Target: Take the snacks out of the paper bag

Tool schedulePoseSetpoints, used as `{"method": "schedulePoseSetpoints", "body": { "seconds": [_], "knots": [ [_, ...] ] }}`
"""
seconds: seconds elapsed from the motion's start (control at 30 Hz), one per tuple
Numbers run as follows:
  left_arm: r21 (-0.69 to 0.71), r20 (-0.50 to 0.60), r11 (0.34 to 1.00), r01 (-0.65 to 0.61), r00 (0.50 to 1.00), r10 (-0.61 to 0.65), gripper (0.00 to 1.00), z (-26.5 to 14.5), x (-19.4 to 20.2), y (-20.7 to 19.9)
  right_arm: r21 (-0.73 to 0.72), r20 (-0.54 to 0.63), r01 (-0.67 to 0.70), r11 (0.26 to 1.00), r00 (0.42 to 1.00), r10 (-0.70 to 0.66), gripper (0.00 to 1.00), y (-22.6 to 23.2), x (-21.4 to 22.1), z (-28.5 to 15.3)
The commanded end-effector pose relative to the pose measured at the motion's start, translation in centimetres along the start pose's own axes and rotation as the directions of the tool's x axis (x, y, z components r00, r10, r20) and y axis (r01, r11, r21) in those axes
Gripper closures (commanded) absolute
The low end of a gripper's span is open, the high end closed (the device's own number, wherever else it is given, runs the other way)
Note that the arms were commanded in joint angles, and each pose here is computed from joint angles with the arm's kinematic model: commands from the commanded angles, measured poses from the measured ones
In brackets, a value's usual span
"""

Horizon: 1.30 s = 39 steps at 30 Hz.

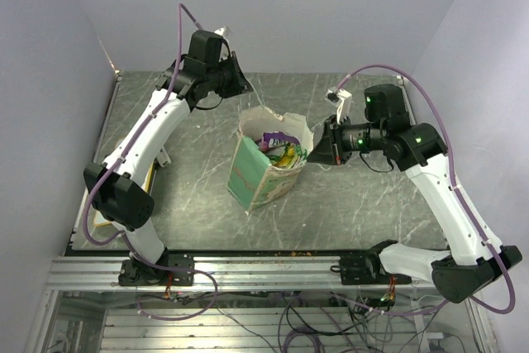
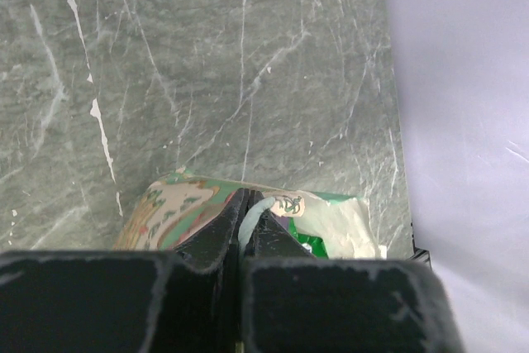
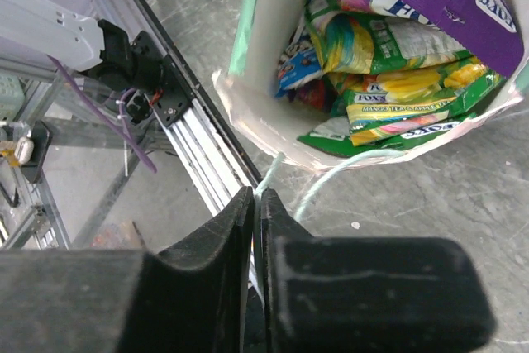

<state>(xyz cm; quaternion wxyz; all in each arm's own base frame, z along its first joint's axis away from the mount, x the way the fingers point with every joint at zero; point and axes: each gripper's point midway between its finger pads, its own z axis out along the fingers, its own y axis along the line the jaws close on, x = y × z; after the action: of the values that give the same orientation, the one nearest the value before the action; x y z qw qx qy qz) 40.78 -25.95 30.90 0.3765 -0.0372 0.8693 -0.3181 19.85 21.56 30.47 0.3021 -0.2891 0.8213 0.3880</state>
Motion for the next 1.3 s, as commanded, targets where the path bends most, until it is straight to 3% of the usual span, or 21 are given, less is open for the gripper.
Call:
{"method": "schedulePoseSetpoints", "body": {
  "seconds": [0.0,0.33,0.6,0.87,1.27],
  "knots": [
    [0.092,0.177,0.995,-0.044,0.984,0.027,0.93,-3.8,-5.3,-3.5,-0.056,0.006,0.02,0.998,1.0,-0.02,0.96,0.8,-0.4,0.5],
    [0.098,0.307,0.994,-0.04,0.952,0.008,0.93,-6.0,-11.0,-2.5,-0.196,-0.043,0.114,0.974,0.991,-0.124,1.0,3.8,-2.9,5.8],
    [0.158,0.366,0.985,-0.069,0.93,0.007,0.93,-7.6,-14.6,-2.7,-0.221,-0.131,0.125,0.967,0.979,-0.157,1.0,4.9,-1.3,10.5],
    [0.232,0.217,0.973,0.015,0.974,-0.067,0.93,-5.9,-8.3,-1.0,-0.16,-0.276,0.049,0.986,0.957,-0.092,1.0,2.2,4.6,12.5],
    [0.293,0.132,0.956,0.023,0.989,-0.064,0.93,-8.0,-1.6,-2.9,-0.149,-0.405,0.015,0.989,0.911,-0.075,0.95,1.0,10.6,12.1]
  ]
}}
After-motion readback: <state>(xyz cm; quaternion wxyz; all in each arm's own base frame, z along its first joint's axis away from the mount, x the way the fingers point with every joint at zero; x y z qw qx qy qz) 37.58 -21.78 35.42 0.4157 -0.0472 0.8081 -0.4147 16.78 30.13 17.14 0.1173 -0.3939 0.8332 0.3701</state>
